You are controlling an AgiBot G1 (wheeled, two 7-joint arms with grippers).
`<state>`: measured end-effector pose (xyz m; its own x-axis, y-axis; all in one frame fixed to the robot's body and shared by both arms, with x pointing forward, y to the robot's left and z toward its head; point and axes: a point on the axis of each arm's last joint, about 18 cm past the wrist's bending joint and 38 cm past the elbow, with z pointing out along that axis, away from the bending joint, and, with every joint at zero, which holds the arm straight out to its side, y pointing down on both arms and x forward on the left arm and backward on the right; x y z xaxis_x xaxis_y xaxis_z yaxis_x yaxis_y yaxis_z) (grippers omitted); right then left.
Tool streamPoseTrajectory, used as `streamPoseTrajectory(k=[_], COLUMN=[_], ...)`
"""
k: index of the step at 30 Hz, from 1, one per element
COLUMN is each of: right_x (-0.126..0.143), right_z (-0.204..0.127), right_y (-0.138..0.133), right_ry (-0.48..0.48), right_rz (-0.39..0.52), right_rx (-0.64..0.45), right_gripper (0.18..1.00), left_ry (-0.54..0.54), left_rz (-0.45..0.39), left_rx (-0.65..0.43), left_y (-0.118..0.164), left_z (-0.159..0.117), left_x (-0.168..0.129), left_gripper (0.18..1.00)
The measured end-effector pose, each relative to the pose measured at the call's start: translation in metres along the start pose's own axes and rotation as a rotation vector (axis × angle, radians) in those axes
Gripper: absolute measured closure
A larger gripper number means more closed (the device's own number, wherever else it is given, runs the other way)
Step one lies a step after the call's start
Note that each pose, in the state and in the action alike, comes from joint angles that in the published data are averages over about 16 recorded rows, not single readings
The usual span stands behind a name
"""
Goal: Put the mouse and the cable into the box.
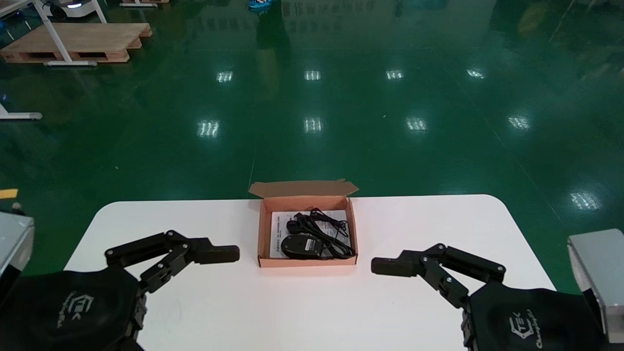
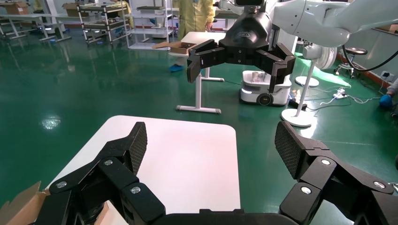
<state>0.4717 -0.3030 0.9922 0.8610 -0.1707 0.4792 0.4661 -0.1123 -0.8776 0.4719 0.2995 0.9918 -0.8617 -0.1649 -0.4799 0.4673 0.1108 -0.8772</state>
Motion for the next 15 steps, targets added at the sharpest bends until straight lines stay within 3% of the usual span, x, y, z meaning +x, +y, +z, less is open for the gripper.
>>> streamPoseTrajectory(k=[15], right_x=[0.0022], right_z=[0.0012], right_y=[0.0013], right_ry=[0.006], right_rz=[0.002], right_rx=[0.0], right_gripper=[0.178], left_ry=[-0.01], left_rz=[-0.002], left_rx=[-0.001], left_y=[0.0009], left_z=[0.0], left_x=[-0.0022], left_gripper=[0.183])
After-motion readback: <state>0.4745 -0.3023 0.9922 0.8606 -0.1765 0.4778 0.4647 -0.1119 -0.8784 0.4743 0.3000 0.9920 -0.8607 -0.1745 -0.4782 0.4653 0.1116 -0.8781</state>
